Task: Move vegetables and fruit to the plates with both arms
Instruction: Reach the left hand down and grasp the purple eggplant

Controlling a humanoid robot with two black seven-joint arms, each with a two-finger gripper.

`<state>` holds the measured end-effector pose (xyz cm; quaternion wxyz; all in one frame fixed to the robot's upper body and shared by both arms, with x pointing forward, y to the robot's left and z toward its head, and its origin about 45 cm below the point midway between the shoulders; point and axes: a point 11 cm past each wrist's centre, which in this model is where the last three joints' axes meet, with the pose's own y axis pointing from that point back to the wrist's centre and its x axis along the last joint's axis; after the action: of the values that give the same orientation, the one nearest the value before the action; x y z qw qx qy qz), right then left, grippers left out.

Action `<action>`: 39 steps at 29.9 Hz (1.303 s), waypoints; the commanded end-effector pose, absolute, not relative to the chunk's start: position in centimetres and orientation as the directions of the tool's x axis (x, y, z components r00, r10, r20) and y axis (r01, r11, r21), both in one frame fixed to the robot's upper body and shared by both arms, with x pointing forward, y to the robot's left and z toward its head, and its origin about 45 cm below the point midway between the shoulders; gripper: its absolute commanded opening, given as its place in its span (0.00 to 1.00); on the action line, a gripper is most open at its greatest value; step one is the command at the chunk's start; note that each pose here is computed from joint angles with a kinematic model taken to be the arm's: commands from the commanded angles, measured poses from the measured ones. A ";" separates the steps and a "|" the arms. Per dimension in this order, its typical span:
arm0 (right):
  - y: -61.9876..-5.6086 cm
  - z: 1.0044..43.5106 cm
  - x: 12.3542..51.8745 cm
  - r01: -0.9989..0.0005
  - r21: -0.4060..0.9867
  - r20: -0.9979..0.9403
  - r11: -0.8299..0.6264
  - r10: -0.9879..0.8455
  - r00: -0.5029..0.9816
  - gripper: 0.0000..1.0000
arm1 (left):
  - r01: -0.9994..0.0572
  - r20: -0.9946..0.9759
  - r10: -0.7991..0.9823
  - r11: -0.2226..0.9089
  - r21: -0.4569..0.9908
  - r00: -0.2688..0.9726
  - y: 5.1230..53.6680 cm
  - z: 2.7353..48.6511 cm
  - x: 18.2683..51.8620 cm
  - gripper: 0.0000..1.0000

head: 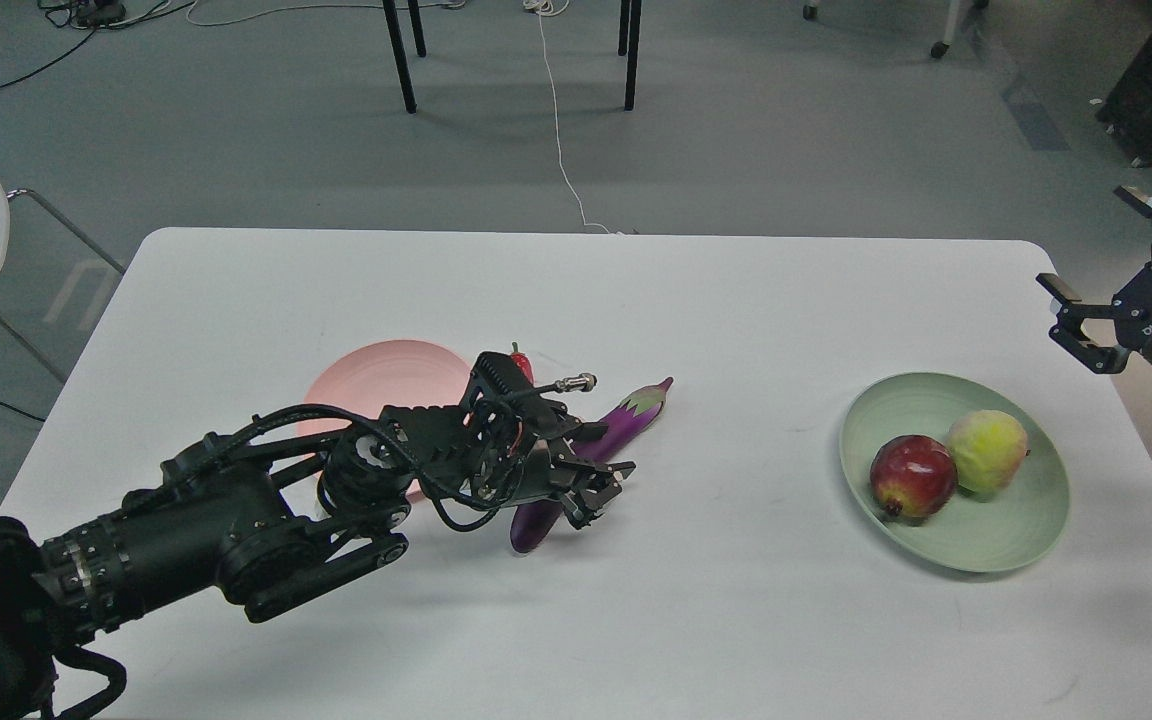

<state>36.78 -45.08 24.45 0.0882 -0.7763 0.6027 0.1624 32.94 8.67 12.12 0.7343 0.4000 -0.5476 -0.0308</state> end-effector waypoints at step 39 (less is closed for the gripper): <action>-47.3 24.9 41.9 -0.987 -0.161 -0.493 0.022 -0.868 0.062 0.99 | -0.483 0.741 -0.545 0.564 0.670 0.393 9.6 11.2 35.0 0.46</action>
<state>42.07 -47.47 25.68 0.2382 -0.6911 0.6724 0.1167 34.74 9.01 11.59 0.6957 0.4570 -0.5538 -0.0192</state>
